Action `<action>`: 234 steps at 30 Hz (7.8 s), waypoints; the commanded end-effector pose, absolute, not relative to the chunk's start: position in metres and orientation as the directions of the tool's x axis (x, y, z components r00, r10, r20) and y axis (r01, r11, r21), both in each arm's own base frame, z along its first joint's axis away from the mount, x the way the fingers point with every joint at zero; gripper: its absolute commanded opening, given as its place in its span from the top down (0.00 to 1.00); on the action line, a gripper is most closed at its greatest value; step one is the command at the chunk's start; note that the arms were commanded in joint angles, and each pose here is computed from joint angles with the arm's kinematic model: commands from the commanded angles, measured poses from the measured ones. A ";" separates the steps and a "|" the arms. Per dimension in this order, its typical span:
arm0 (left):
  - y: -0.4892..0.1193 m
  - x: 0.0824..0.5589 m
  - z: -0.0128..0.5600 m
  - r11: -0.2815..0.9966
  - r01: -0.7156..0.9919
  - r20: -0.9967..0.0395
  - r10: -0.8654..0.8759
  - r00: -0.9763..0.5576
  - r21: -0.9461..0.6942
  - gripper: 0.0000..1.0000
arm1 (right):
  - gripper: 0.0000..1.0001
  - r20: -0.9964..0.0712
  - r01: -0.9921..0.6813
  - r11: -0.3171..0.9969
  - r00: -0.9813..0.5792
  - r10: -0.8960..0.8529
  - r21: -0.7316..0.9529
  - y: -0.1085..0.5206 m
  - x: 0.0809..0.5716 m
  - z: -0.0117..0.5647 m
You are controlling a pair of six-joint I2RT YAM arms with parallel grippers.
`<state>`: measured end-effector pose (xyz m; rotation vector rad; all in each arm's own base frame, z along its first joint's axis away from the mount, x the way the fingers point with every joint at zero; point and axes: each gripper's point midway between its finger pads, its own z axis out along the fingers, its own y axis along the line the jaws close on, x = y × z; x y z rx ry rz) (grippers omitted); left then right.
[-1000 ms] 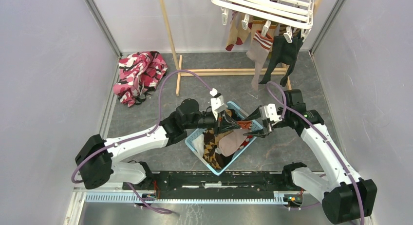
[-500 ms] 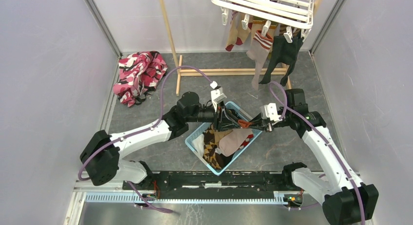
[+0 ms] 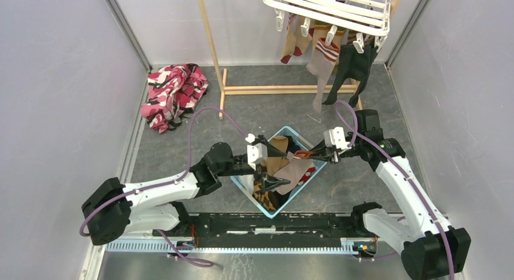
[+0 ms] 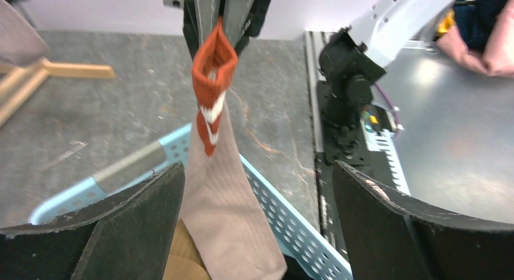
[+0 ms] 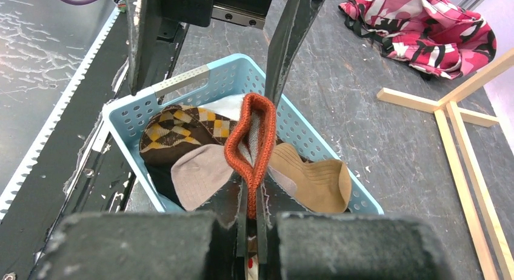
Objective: Clip the socks to the hanger
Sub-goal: Pick up the sock from the bin, then open the clamp at the hanger.
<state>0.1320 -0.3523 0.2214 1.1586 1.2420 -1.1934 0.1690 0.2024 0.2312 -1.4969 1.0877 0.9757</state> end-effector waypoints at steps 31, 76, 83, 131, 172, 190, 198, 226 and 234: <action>-0.378 0.164 0.276 0.243 0.970 -0.970 -0.239 0.047 -0.013 0.98 | 0.77 -0.948 -0.959 -0.095 0.281 -0.148 -0.269 0.202 0.171 0.227; -0.322 0.220 0.329 0.284 0.930 -0.939 -0.316 -0.137 -0.231 0.03 | 1.00 -0.939 -0.953 0.119 0.246 -0.239 -0.280 0.196 0.232 0.300; -0.304 0.257 0.399 0.363 0.920 -0.933 -0.359 -0.006 -0.145 0.00 | 1.00 -0.951 -0.893 0.337 0.250 -0.182 -0.299 0.191 0.267 0.360; -0.364 0.384 0.518 0.216 0.960 -0.818 -0.511 0.265 0.177 0.06 | 1.00 -0.986 -0.515 0.854 0.081 0.143 0.081 0.133 0.340 0.442; -0.390 0.401 0.530 0.090 0.994 -0.797 -0.594 0.106 0.064 0.22 | 1.00 -0.987 -0.512 0.853 0.057 0.148 0.098 0.135 0.352 0.436; -0.373 0.395 0.531 0.035 0.998 -0.774 -0.631 0.057 0.045 0.25 | 1.00 -0.989 -0.504 0.859 0.055 0.139 0.093 0.133 0.353 0.434; -0.372 0.391 0.530 0.005 0.999 -0.771 -0.636 0.041 0.049 0.27 | 1.00 -0.989 -0.503 0.859 0.053 0.139 0.094 0.133 0.353 0.434; -0.379 0.395 0.530 -0.016 0.999 -0.765 -0.644 0.015 0.033 0.34 | 1.00 -0.989 -0.507 0.856 0.052 0.141 0.096 0.134 0.353 0.435; -0.375 0.388 0.534 -0.041 0.998 -0.752 -0.659 0.006 0.044 0.41 | 1.00 -0.989 -0.507 0.857 0.049 0.137 0.094 0.134 0.353 0.433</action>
